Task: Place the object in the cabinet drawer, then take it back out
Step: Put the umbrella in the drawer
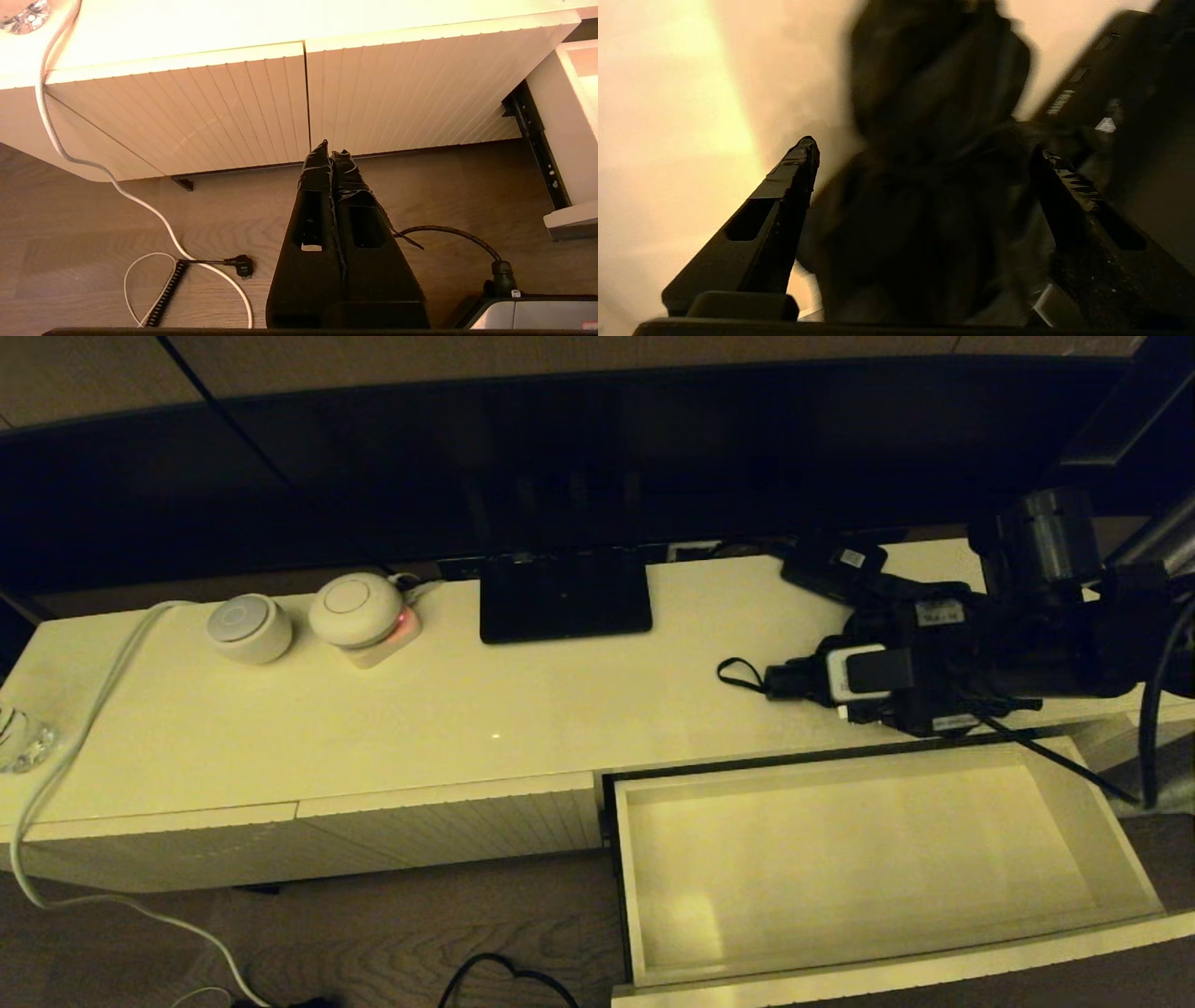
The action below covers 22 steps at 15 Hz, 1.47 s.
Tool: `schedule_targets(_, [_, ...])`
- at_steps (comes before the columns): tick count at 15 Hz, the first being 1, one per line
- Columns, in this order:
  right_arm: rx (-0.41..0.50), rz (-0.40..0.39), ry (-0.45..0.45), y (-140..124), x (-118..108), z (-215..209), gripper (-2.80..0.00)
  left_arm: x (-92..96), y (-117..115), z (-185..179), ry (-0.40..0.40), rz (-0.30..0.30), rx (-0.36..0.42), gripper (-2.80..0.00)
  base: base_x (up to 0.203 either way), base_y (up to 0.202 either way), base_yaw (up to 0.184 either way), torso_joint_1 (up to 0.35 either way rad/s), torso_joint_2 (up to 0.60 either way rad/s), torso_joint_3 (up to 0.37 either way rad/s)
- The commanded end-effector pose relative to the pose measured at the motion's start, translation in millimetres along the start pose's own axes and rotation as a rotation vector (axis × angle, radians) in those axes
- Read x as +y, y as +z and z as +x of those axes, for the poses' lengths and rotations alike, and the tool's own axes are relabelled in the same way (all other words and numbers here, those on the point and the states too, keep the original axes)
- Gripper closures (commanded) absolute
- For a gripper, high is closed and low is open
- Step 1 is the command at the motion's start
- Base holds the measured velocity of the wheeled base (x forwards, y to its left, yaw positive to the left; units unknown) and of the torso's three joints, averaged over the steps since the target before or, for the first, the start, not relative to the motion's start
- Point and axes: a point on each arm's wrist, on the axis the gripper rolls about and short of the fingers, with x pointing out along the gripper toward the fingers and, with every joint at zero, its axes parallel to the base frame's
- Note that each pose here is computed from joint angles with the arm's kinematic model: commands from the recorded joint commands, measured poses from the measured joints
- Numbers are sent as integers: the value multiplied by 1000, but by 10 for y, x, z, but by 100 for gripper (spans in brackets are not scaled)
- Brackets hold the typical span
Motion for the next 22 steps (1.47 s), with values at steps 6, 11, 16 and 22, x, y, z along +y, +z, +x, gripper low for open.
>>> schedule_targets(6, [1, -35, 4, 47, -136, 231, -280, 0, -9, 2, 1, 0, 3, 0, 0, 0, 0, 0, 0, 0])
schedule_targets(11, [2, -34, 12, 75, -132, 393, -280, 0, -9, 2, 1, 0, 3, 0, 0, 0, 0, 0, 0, 0])
schedule_targets(16, [6, -30, -32, 91, -224, 434, -280, 0, -9, 2, 1, 0, 3, 0, 0, 0, 0, 0, 0, 0])
schedule_targets(22, [23, -32, -12, 74, -176, 391, 0, 0, -9, 2, 1, 0, 3, 0, 0, 0, 0, 0, 0, 0])
